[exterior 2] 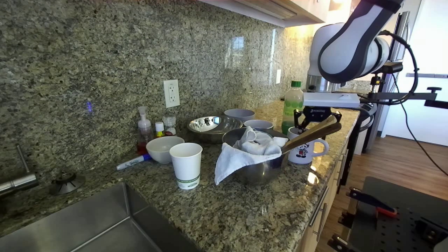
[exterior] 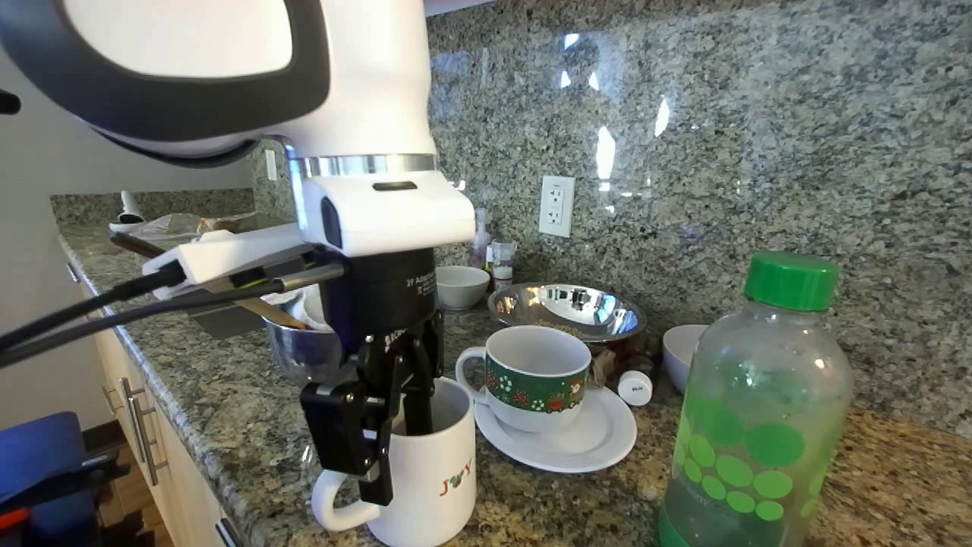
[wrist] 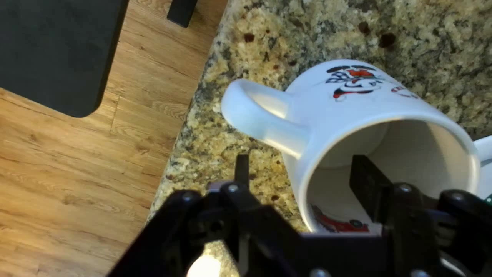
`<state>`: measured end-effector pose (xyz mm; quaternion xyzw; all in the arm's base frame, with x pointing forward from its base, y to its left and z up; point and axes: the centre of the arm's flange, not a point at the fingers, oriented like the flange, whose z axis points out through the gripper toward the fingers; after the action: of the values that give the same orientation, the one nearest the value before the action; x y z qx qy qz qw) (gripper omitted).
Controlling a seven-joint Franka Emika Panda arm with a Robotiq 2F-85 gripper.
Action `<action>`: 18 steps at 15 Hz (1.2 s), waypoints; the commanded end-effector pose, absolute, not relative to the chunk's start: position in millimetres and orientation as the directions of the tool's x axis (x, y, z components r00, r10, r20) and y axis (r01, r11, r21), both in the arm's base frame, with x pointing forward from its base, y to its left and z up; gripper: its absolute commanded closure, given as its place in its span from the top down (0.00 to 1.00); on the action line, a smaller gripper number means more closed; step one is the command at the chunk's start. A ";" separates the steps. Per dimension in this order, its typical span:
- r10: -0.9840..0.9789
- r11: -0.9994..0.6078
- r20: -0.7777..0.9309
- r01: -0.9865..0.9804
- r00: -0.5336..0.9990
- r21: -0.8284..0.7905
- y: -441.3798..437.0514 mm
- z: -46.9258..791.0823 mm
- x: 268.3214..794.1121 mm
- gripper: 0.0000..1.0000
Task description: Move the white mug to the front right side of the countertop
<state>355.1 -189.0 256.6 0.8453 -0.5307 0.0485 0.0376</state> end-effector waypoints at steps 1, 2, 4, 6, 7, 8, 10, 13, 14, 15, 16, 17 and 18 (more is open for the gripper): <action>-0.893 -0.426 0.158 -0.905 0.422 0.008 -184.2 276.5 359.5 0.99; -0.888 -0.435 0.161 -0.900 0.431 0.008 -184.4 283.5 363.0 1.00; -0.881 -0.449 0.169 -0.894 0.443 0.003 -184.1 300.7 371.6 1.00; -0.872 -0.461 0.180 -0.887 0.455 0.007 -182.3 321.9 381.5 1.00; -0.868 -0.466 0.187 -0.884 0.460 0.012 -181.1 333.2 387.2 1.00; -0.862 -0.474 0.193 -0.880 0.468 0.016 -178.9 345.4 393.5 1.00; -0.845 -0.504 0.197 -0.864 0.497 0.017 -173.0 368.4 405.9 1.00; -0.804 -0.574 0.189 -0.819 0.564 0.004 -160.3 393.8 425.3 1.00; -0.781 -0.610 0.171 -0.792 0.600 -0.007 -155.9 399.6 431.7 1.00; -0.757 -0.645 0.150 -0.763 0.636 -0.024 -151.3 403.5 437.0 1.00; -0.723 -0.688 0.121 -0.724 0.680 -0.043 -146.1 406.8 442.8 1.00; -0.691 -0.722 0.098 -0.689 0.716 -0.060 -140.6 409.0 447.0 1.00; -0.657 -0.754 0.076 -0.653 0.750 -0.076 -135.3 411.5 450.5 1.00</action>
<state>437.2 -140.3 399.0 0.9118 -0.4034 0.0764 0.0056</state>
